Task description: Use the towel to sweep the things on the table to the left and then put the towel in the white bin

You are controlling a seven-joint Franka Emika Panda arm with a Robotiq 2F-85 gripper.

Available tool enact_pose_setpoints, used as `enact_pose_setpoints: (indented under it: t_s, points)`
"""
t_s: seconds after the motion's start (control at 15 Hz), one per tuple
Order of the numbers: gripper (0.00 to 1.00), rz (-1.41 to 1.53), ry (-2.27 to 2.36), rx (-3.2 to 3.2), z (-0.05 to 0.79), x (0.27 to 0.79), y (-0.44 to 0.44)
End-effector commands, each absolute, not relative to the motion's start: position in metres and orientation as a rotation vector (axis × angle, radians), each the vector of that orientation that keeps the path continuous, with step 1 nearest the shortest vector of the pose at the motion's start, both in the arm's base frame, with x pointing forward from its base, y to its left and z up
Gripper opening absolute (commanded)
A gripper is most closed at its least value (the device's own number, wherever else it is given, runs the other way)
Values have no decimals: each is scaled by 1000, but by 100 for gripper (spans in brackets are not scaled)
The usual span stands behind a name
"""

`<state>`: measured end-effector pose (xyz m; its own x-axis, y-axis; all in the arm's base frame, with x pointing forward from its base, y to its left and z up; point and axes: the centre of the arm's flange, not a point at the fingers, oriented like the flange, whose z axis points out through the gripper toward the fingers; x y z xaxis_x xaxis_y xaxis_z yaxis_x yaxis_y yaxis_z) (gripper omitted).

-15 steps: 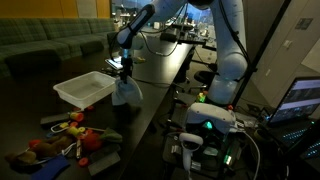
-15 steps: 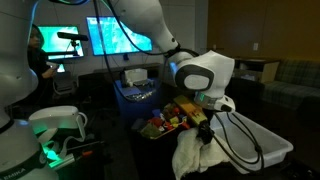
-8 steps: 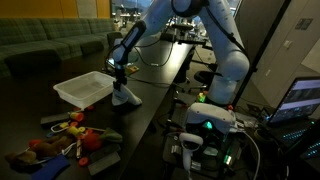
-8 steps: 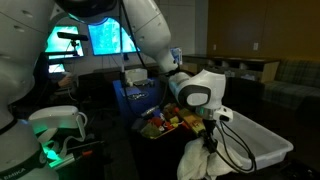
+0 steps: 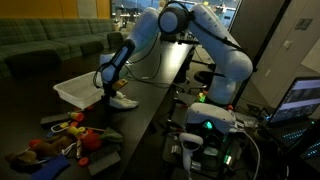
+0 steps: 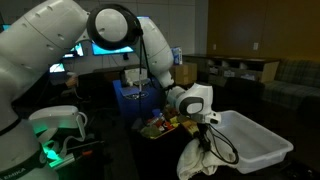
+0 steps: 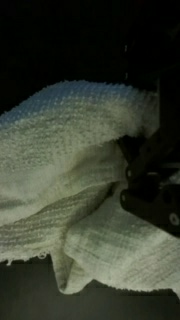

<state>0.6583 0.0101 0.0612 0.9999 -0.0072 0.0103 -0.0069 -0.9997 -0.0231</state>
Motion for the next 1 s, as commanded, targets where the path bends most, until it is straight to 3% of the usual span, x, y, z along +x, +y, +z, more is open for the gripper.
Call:
enact_pose_setpoints:
  t_s: [0.0,0.93]
  points:
    - [4,-72,-73,-3140,50,684,44]
    - [4,-156,-434,-2931,72,677,195]
